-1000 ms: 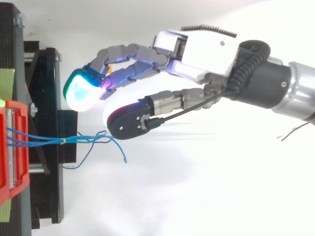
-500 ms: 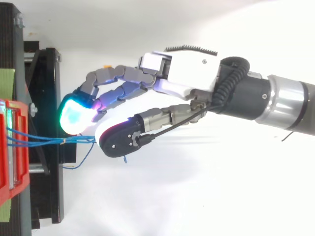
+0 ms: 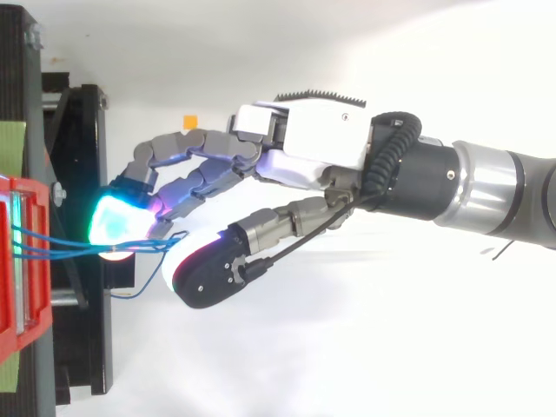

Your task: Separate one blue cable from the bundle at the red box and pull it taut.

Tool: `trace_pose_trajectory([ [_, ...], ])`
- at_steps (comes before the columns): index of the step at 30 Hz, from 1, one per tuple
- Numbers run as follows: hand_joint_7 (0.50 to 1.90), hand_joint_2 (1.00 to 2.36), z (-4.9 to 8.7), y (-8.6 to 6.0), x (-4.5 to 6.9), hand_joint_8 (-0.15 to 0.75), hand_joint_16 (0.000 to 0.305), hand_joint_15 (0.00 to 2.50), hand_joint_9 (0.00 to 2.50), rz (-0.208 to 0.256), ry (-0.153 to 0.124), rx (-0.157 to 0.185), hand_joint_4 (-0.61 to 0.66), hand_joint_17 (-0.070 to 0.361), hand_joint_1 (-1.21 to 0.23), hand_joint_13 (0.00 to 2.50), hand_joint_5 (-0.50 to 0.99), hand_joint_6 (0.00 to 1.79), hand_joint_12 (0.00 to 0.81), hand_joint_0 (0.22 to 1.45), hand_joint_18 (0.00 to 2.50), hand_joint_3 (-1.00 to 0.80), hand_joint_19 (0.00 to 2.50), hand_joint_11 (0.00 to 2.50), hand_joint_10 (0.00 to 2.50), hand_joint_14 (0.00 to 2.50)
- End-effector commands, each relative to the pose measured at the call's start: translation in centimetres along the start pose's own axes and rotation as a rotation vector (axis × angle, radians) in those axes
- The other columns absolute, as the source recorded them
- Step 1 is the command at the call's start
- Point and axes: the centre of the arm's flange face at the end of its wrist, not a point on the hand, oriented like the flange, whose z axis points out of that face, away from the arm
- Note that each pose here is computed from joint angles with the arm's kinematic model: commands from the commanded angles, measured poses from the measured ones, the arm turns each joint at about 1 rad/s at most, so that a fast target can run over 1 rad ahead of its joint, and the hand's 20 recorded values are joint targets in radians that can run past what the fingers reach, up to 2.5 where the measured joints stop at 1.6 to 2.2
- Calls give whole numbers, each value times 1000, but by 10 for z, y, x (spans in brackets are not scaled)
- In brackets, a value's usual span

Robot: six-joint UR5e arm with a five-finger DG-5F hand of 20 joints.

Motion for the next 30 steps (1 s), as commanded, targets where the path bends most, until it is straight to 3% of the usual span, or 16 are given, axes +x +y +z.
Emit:
trace_pose_trajectory([
  [1, 1077, 1000, 1, 2, 3, 317, 44, 456, 656, 0, 5, -5, 240, 100, -748, 702, -194, 501, 382, 525, 563, -500, 508, 566, 8, 14],
  [19, 1096, 1002, 3, 3, 18, 305, 42, 480, 682, -5, 18, -12, 226, 94, -752, 735, -188, 501, 367, 593, 613, -464, 547, 603, 7, 16],
  [30, 1098, 1004, 3, 4, 11, 309, 42, 504, 694, 0, 28, -9, 232, 94, -734, 748, -179, 501, 367, 598, 630, -431, 565, 602, 7, 16],
])
